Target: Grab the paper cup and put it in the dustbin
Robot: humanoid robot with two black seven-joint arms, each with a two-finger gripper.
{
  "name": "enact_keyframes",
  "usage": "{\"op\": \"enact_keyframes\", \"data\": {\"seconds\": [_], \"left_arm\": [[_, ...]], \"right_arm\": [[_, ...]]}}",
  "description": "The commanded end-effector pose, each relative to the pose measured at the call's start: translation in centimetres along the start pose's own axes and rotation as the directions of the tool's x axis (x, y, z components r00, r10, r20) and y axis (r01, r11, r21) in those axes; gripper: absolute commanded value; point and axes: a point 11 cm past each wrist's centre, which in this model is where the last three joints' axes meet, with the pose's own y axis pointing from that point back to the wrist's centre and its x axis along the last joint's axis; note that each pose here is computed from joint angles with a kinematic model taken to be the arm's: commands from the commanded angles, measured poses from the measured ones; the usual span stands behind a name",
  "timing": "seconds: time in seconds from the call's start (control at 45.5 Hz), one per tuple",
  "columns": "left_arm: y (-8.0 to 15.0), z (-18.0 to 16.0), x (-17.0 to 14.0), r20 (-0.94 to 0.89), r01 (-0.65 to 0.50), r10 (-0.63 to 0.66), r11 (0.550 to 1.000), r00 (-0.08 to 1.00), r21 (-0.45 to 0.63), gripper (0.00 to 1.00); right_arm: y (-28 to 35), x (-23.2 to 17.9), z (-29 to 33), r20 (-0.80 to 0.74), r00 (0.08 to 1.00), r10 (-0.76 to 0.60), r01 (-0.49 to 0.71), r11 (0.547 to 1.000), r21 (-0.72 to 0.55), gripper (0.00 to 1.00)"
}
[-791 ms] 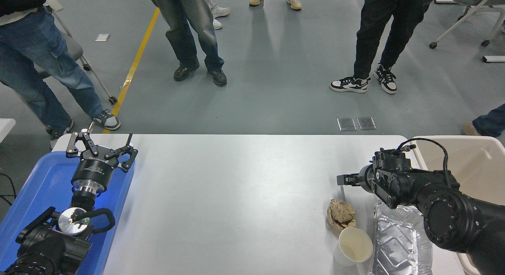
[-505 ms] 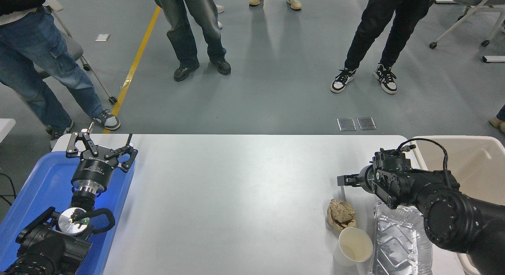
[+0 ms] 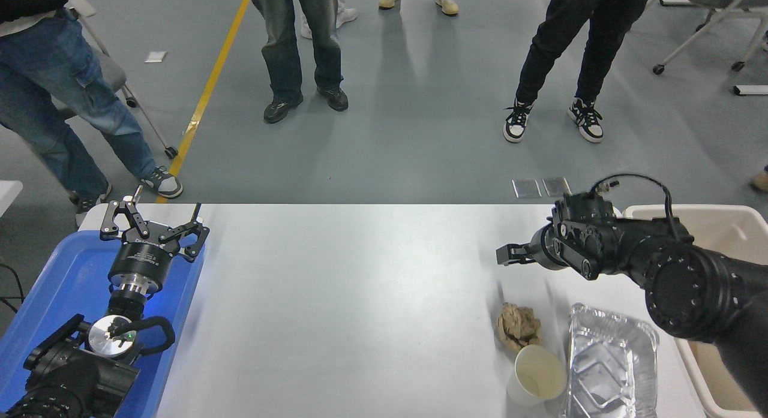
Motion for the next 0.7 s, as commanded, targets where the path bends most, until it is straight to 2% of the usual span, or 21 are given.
{"op": "enact_keyframes", "data": {"seconds": [0.0, 0.33, 0.549, 0.681], "left_arm": [[0.0, 0.0, 0.0, -0.001, -0.001, 0.001, 1.0, 1.0, -0.003, 0.99], [0.0, 0.0, 0.0, -0.001, -0.001, 0.001, 1.0, 1.0, -0.003, 0.99], [0.0, 0.1, 0.0, 0.001, -0.001, 0.001, 1.0, 1.0, -0.002, 0.99], [0.0, 0.2, 0.0, 0.001, -0.001, 0.001, 1.0, 1.0, -0.005, 0.99]], "right_arm": [[6.8, 0.2, 0.3, 0.026, 0.995, -0.1, 0.098, 0.993, 0.07, 1.0], [19.4, 0.0, 0.7, 0.021, 0.987, -0.157, 0.157, 0.987, 0.032, 1.0], [24.8, -2.8, -0.5, 0.084, 0.968, -0.238, 0.234, 0.971, 0.056, 1.0], [27.1, -3.1, -0.6, 0.105, 0.969, -0.225, 0.221, 0.974, 0.045, 1.0]]}}
